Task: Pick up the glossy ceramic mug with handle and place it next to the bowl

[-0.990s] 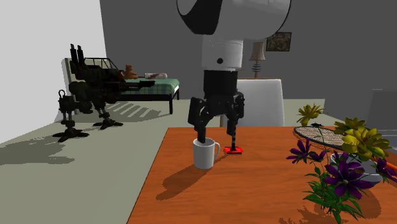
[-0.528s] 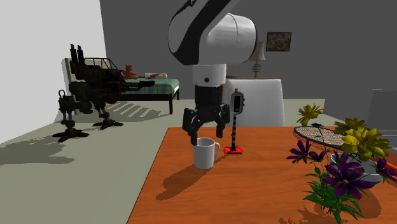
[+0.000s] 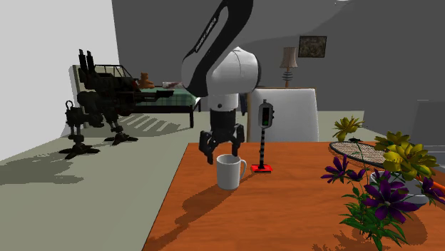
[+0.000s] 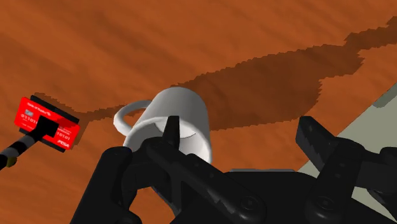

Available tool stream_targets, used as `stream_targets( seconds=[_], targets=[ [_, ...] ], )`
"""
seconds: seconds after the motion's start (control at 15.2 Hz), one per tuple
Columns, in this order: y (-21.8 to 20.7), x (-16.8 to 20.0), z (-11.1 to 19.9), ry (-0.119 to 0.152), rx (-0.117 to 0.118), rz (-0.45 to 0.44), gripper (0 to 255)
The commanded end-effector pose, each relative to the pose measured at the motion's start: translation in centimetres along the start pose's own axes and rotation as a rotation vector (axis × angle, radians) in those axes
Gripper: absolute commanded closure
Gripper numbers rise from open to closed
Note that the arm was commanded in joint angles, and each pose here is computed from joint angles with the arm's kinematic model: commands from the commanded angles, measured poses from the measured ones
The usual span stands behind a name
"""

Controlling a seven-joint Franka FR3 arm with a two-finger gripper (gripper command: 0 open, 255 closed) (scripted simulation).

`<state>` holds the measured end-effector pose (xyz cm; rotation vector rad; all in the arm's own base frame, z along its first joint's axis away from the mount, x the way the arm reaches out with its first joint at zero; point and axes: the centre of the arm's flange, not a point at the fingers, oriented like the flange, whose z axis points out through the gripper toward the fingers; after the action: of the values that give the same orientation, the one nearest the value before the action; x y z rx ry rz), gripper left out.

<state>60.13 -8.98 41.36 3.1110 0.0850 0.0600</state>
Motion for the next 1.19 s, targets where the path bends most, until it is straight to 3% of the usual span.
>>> stream_targets(
  seconds=[0.0, 0.2, 0.66, 1.12],
  targets=[
    [0.8, 2.2, 1.3, 0.005, -0.009, 0.000, 0],
    [1.6, 4.6, 2.7, 0.010, -0.019, 0.000, 0],
    [1.7, 4.7, 6.7, 0.010, -0.019, 0.000, 0],
    [1.7, 4.7, 6.7, 0.010, -0.019, 0.000, 0]
  ],
)
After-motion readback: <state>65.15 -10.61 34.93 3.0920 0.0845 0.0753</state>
